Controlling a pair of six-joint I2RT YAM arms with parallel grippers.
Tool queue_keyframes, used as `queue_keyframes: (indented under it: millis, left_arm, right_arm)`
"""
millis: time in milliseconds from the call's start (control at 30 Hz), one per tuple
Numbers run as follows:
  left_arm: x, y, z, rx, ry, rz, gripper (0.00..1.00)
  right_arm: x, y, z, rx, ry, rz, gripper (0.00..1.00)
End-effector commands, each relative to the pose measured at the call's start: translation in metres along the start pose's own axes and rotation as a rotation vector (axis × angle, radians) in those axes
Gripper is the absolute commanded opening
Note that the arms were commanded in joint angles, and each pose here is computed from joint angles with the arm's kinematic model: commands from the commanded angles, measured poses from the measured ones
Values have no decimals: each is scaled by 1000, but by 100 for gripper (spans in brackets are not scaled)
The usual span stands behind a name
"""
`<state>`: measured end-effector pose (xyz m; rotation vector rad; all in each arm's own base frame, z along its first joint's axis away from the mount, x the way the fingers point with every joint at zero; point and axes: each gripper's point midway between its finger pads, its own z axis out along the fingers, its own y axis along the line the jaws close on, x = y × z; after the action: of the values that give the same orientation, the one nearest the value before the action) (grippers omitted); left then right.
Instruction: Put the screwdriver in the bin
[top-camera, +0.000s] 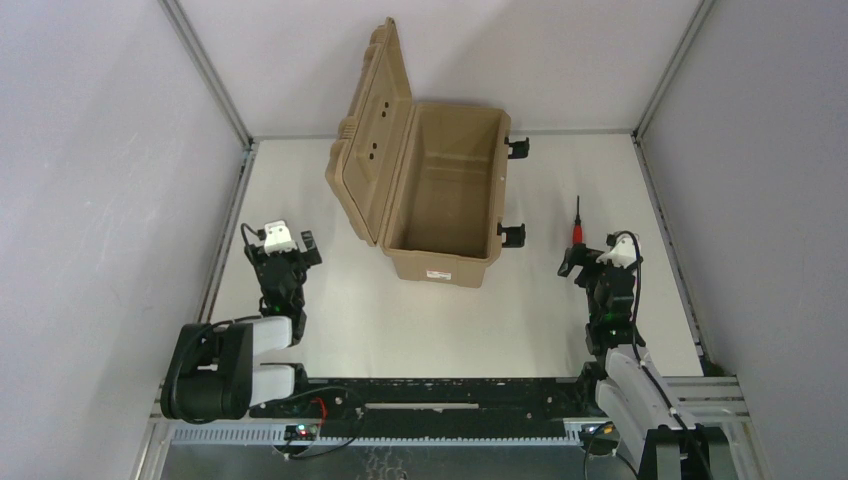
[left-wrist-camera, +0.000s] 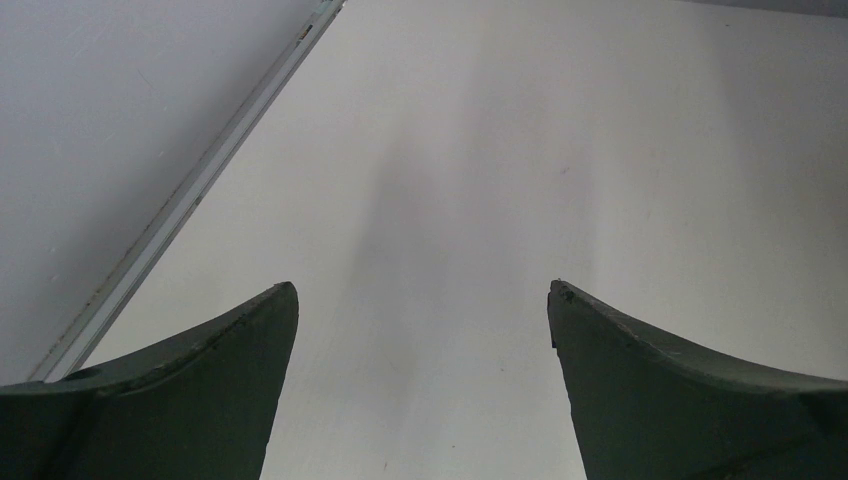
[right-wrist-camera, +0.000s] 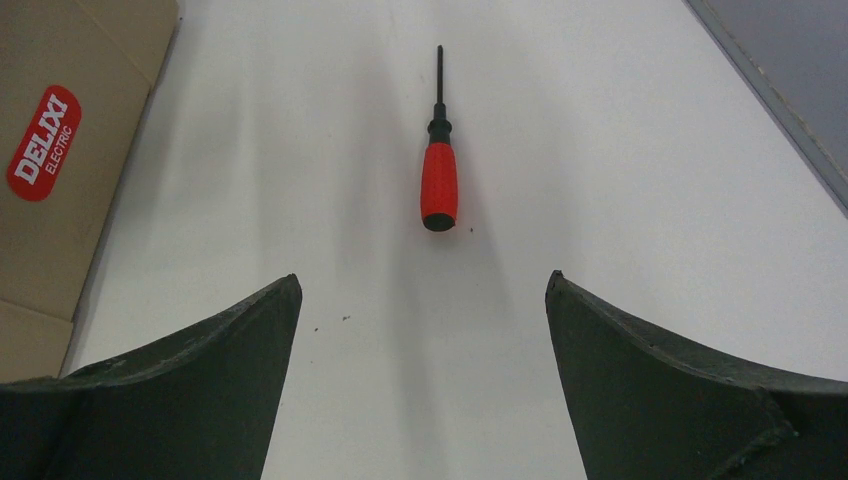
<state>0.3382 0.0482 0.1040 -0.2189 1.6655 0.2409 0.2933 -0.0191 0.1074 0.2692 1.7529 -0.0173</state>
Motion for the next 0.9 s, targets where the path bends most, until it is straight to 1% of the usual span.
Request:
queue_keyframes:
  millis: [0,100,167,267,333,400,433,500,533,567,600,667,767,867]
  left_arm:
    - [-32,-5,10,12,-93,-42,100]
    - [-33,-5,10,12,-93,-42,100]
    - [-32,-5,10,12,-92,-42,100]
    - [-32,-5,10,12,-92,-42,100]
    - [-32,-5,10,12,-92,-42,100]
    - [-33,-4,10,11,-93,-42,100]
    - [-32,-4,10,12,-92,-42,100]
    - [-32,-5,10,12,-91,-42,100]
    - [-32,-4,10,11,-92,-43,100]
    - [-32,-4,10,11,-92,-42,100]
    - [-32,-5,10,12,-92,-42,100]
    - [-32,-4,10,12,-92,-42,100]
    - [-32,-5,10,12,-93,-42,100]
    - [-32,-4,10,11,-92,-42,100]
  right_arm:
    - [-30,2,3,15,-33,14,100]
    - [-51,3,8,43,-8,6,100]
    - [-63,6,13,51,47,-6,100]
    - [-68,10,24,70,222,-34,100]
    - [-62,10,29,101,376,-55,100]
    - [-70,8,40,139,468,-53,100]
    - [-63,3,50,159,532,-44,99]
    - [-61,0,60,182,605,2,98]
    - [-51,-1,69,184,663,21,96]
    - [-46,-2,77,183,695,39,95]
    - [-48,-2,84,171,702,54,94]
    - [-32,-5,98,160,761,57,92]
    - [-16,-5,113,129,821,27,91]
    - [3,-9,124,133,877,5,90]
